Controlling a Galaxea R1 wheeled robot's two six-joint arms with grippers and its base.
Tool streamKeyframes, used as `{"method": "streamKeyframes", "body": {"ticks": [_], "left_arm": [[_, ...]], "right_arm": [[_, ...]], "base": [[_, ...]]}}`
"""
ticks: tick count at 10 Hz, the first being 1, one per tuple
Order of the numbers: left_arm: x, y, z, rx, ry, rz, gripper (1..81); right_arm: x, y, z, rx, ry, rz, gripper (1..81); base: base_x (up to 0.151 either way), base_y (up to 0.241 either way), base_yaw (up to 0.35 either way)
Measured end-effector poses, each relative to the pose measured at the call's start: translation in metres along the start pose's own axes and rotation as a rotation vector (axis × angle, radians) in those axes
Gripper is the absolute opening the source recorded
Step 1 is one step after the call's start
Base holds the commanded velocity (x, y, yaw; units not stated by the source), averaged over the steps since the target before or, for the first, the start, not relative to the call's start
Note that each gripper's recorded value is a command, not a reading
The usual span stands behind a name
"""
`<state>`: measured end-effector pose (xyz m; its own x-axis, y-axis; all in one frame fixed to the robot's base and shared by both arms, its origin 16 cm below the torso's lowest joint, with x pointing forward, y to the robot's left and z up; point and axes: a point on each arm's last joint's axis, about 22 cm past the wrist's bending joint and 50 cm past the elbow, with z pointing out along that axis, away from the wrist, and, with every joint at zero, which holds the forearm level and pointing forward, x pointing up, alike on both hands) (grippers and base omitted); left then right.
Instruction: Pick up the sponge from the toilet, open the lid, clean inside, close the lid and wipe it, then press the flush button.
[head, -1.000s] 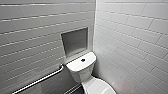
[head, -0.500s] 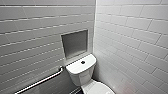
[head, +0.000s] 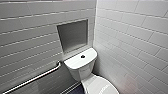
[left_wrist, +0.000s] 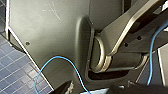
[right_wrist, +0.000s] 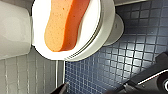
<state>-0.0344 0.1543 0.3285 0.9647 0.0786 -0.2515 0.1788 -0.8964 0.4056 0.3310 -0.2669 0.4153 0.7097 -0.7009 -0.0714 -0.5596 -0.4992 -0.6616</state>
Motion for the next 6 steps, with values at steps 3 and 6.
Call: {"method": "streamKeyframes", "body": {"ticks": [3,6], "left_arm": [[0.016,-0.017,0.020,0.030,0.014,0.012,81.1],[0.033,-0.021,0.046,0.021,0.035,0.022,81.1]], "right_arm": [[0.037,-0.014,0.025,0.040,0.036,0.009,81.1],[0.078,-0.041,0.054,0.107,0.080,-0.003,81.1]], "base": [[0.000,0.000,0.000],[0.000,0.000,0.000]]}}
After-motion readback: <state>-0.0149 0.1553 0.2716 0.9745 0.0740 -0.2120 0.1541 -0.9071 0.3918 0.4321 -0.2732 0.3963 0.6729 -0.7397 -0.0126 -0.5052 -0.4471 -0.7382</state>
